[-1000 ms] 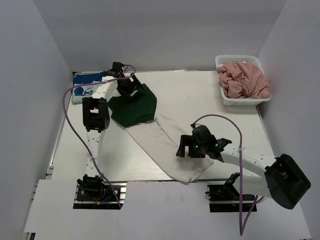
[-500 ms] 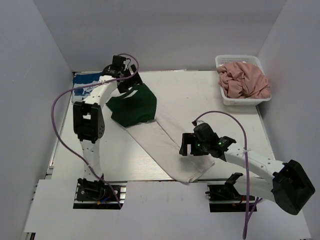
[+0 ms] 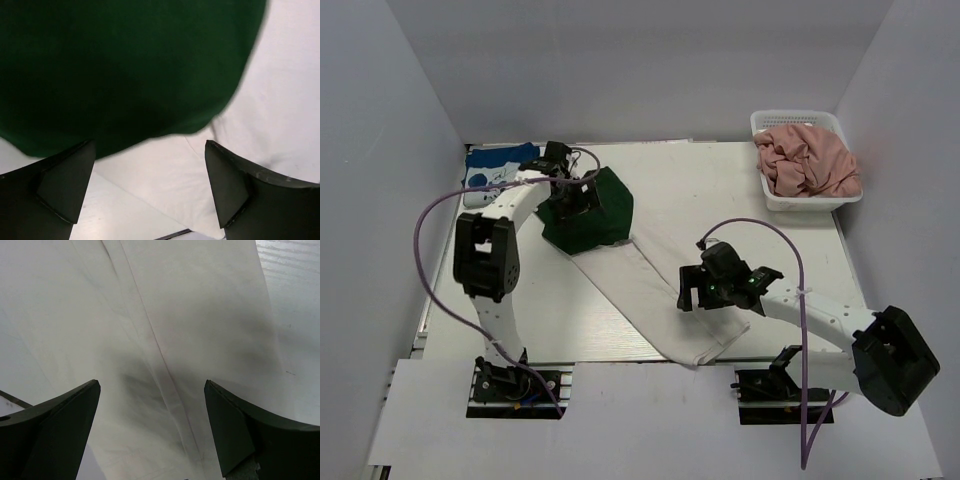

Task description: Fold and stack the t-shirts

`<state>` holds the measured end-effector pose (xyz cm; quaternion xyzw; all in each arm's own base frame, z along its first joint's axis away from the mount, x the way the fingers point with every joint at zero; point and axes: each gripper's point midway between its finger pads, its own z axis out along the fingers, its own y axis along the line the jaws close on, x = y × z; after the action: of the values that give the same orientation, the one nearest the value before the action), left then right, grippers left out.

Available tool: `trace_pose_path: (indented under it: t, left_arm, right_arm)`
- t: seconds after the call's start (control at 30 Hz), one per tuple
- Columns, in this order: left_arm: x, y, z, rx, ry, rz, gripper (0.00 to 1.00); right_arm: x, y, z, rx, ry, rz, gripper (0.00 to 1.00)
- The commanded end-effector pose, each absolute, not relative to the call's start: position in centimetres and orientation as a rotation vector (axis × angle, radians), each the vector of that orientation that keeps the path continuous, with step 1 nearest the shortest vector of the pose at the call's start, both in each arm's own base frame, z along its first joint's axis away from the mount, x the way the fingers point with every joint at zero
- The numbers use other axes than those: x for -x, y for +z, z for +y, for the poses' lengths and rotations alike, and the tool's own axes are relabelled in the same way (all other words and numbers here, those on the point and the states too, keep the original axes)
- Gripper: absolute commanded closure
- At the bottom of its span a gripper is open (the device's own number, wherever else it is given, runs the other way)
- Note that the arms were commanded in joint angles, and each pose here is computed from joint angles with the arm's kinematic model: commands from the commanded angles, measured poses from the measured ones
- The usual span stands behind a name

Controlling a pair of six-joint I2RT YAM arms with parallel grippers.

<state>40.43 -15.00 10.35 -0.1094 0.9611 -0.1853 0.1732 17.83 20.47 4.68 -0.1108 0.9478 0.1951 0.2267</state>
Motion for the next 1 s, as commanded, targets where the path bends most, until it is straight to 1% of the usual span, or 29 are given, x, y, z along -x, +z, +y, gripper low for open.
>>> trace_pose_path:
  t: [0.0, 0.1, 0.17, 0.2, 0.23, 0.33, 0.5, 0.57, 0.73, 0.83, 0.87, 0.97]
  left_arm:
    - [-40.8, 8.1, -14.6, 0.306, -0.453, 2.83, 0.0]
    - [-42.3, 5.5, -14.4, 0.324, -0.397, 2.869, 0.0]
    - [-44.5, 5.2, -14.0, 0.343, -0.334, 2.835, 0.0]
    - [-44.4, 2.9, -14.0, 0.356, -0.31, 2.892, 0.0]
    - [-45.8, 3.1, -13.8, 0.357, -0.278, 2.867, 0.0]
    - [-47.4, 0.3, -13.8, 0.352, -0.238, 2.907, 0.0]
    - [-48.8, -2.6, -13.4, 0.358, -0.165, 2.935, 0.0]
    - [-49.4, -3.6, -13.5, 0.356, -0.169, 2.924, 0.0]
    - [-51.5, -4.3, -15.4, 0.283, -0.31, 2.875, 0.0]
    - [-54.0, -3.7, -16.0, 0.226, -0.358, 2.766, 0.0]
    - [-55.6, -3.2, -16.6, 0.21, -0.396, 2.698, 0.0]
    - [-57.1, -3.6, -17.8, 0.165, -0.484, 2.637, 0.0]
  right_arm:
    - [-19.1, 6.1, 21.4, 0.342, 0.551, 2.558, 0.1]
    - [-19.4, 6.0, 21.3, 0.333, 0.532, 2.554, 0.1]
    - [-19.3, 5.8, 21.2, 0.331, 0.528, 2.562, 0.1]
    - [-19.4, 5.7, 21.1, 0.329, 0.52, 2.56, 0.1]
    - [-19.7, 5.6, 21.1, 0.313, 0.512, 2.557, 0.1]
    - [-19.5, 5.2, 21.2, 0.313, 0.512, 2.571, 0.1]
    - [-19.5, 4.4, 20.9, 0.293, 0.481, 2.601, 0.1]
    - [-19.7, 4.5, 21.0, 0.28, 0.485, 2.596, 0.1]
    - [-20.0, 3.5, 20.5, 0.269, 0.422, 2.609, 0.1]
    - [-20.6, 2.7, 19.8, 0.274, 0.352, 2.603, 0.1]
    - [-20.1, 1.6, 19.8, 0.296, 0.338, 2.638, 0.1]
    - [-18.8, 0.3, 21.2, 0.389, 0.423, 2.692, 0.1]
